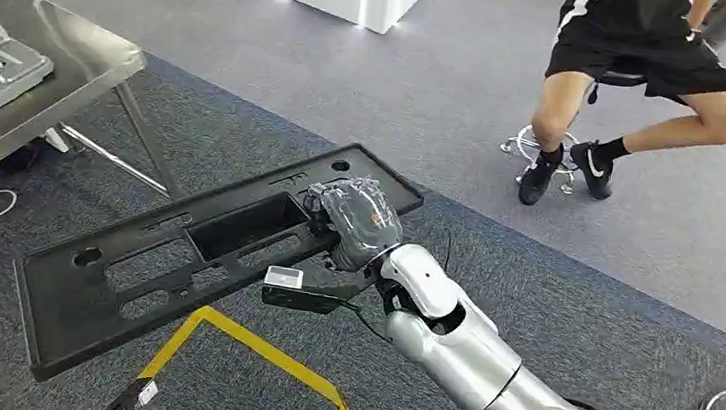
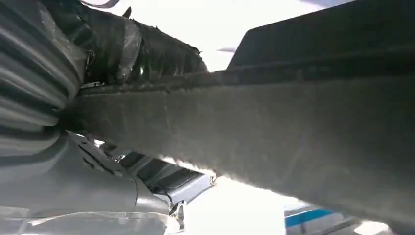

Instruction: Take the parts from the cabinet and place them on the table.

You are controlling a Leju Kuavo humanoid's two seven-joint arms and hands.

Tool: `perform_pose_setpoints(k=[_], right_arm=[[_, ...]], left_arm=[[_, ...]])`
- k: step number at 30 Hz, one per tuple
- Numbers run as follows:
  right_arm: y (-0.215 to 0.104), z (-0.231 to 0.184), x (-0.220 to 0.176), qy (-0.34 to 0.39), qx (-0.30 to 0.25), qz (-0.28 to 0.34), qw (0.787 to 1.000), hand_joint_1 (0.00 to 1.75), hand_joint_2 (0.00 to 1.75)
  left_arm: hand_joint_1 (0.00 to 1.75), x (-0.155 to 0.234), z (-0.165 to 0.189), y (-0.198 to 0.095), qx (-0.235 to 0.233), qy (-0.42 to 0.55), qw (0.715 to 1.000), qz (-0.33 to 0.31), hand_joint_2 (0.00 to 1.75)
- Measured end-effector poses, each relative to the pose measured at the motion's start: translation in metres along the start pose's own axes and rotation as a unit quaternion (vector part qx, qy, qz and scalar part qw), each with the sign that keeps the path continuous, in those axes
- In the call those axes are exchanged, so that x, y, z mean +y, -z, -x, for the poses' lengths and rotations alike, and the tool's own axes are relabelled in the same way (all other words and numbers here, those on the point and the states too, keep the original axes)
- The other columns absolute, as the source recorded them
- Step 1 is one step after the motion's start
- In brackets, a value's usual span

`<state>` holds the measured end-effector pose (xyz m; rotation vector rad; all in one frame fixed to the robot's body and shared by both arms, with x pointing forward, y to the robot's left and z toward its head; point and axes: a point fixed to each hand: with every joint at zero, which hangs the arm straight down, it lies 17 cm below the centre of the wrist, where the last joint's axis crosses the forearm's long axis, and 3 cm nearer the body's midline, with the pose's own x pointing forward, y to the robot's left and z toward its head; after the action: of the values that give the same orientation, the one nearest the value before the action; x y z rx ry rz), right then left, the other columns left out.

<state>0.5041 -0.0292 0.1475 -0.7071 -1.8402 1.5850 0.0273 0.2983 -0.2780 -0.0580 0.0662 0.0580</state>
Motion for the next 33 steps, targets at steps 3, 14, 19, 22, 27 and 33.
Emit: perform_pose_setpoints(k=[3,14,19,22,27,33], right_arm=[[0.001,0.001,-0.002,-0.002,0.0,0.002,1.0,1.75,1.75],[0.004,-0.003,-0.003,-0.006,-0.006,0.0,1.0,1.75,1.75],[0.004,-0.001,-0.003,-0.007,-0.007,-0.002,1.0,1.75,1.75],[0.004,-0.001,-0.004,-0.009,-0.007,-0.002,1.0,1.75,1.75],[0.005,-0.004,-0.003,-0.011,-0.013,-0.007,1.0,1.75,1.75],[0.002,0.008,-0.001,-0.028,-0.008,-0.017,0.999,1.75,1.75]], left_arm=[[0.0,-0.001,-0.001,0.0,0.0,0.0,1.0,0.001,1.75],[0.0,0.002,0.003,0.0,0.006,0.003,1.0,0.001,1.75],[0.0,0.012,0.011,-0.001,0.028,0.005,1.0,-0.011,1.75],[0.0,0.02,0.018,0.0,0.04,0.002,0.999,-0.022,1.75],[0.0,0.016,0.009,-0.001,0.035,-0.007,0.999,-0.02,1.75],[0.0,0.008,0.007,-0.002,0.034,-0.005,0.999,-0.006,1.75]])
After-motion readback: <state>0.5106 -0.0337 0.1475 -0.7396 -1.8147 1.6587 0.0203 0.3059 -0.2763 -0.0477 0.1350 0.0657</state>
